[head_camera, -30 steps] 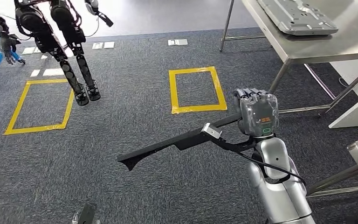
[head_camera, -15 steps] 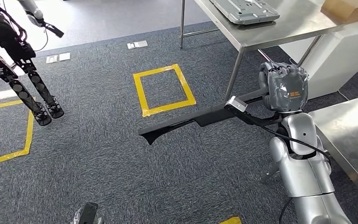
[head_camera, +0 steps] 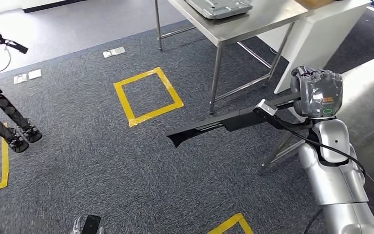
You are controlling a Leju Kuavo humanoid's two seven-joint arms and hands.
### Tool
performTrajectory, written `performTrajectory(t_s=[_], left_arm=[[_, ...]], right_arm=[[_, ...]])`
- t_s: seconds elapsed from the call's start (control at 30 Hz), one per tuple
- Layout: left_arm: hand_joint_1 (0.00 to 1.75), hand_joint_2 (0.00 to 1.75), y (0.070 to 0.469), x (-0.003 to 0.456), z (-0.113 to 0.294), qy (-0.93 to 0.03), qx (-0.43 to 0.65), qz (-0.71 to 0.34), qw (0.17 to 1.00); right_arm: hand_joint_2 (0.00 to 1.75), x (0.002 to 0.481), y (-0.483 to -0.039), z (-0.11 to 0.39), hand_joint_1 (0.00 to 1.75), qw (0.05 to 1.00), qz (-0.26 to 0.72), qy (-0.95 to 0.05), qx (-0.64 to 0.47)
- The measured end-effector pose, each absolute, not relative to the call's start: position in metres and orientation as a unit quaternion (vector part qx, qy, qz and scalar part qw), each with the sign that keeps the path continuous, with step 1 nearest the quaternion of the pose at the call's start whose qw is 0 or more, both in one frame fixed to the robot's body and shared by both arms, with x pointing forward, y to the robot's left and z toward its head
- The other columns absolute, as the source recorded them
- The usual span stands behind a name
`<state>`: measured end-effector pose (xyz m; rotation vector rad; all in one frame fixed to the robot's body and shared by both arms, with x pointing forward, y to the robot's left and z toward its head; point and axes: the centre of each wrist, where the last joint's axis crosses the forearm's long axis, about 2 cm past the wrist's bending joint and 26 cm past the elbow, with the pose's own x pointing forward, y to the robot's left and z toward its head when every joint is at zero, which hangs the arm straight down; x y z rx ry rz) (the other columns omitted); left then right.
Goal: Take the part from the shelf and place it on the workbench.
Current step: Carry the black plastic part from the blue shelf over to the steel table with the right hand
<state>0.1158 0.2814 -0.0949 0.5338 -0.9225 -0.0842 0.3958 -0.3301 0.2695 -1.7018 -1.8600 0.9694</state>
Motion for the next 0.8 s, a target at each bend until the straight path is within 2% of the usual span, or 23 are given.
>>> performTrajectory(t_s=[0.8], left_arm=[[0.0,1.75,0.278,0.107,-0.097,-0.451,0.265,-0.022,0.852]], right_arm=[[1.75,0.414,-0.344,0.277,1.75,0.224,0.356,-0.66,-0.622]])
